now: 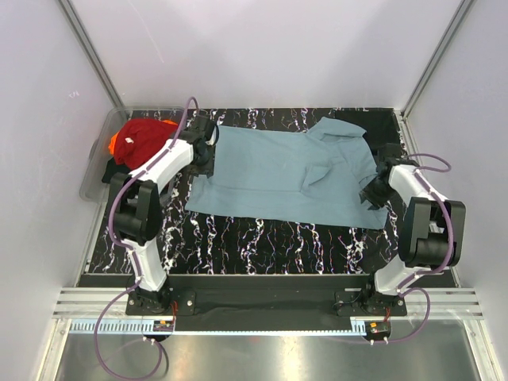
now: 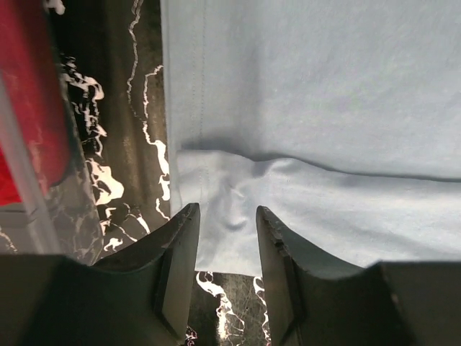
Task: Fold and stack the t-shirts
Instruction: Fold the tshirt
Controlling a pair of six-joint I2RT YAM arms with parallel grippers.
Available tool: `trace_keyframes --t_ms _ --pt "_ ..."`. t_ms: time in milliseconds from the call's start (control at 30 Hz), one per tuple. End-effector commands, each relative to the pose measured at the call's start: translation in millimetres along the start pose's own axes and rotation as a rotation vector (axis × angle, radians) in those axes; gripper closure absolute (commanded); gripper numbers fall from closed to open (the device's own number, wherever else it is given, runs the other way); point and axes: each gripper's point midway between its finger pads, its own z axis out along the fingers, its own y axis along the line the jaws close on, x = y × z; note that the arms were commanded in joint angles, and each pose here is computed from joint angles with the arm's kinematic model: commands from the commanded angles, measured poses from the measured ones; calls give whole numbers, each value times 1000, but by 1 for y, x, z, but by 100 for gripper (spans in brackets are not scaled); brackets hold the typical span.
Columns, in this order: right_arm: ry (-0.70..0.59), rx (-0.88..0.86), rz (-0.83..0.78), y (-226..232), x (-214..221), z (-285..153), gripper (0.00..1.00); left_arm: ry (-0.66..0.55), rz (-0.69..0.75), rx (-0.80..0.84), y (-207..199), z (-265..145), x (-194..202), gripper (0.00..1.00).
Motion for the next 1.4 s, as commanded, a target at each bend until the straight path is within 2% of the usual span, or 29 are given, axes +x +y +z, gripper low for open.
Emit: trace_keyframes --t_ms 0,100,267,433,733,1067,1133,1300,1367 --pt "-3 -105 13 35 0 -8 61 -11 -32 -24 8 1 -1 59" --pt "0 -60 -4 29 1 7 60 37 -101 0 15 12 11 63" --pt "76 26 5 -4 9 33 60 70 -78 -61 29 16 32 64" --pt "-3 121 -25 -41 -6 28 59 63 -62 -63 33 6 41 64" --pt "-11 97 -64 -39 -8 23 59 84 -20 88 7 7 40 63" --pt "-26 82 -64 -35 -13 24 59 138 14 84 3 34 39 64" --pt "-27 88 -68 -36 -13 25 59 154 34 101 0 40 40 70" --pt "-24 82 -71 -35 -13 28 59 169 38 90 1 47 42 72" --pt "-24 89 -71 -37 -13 28 59 161 39 79 3 46 39 86"
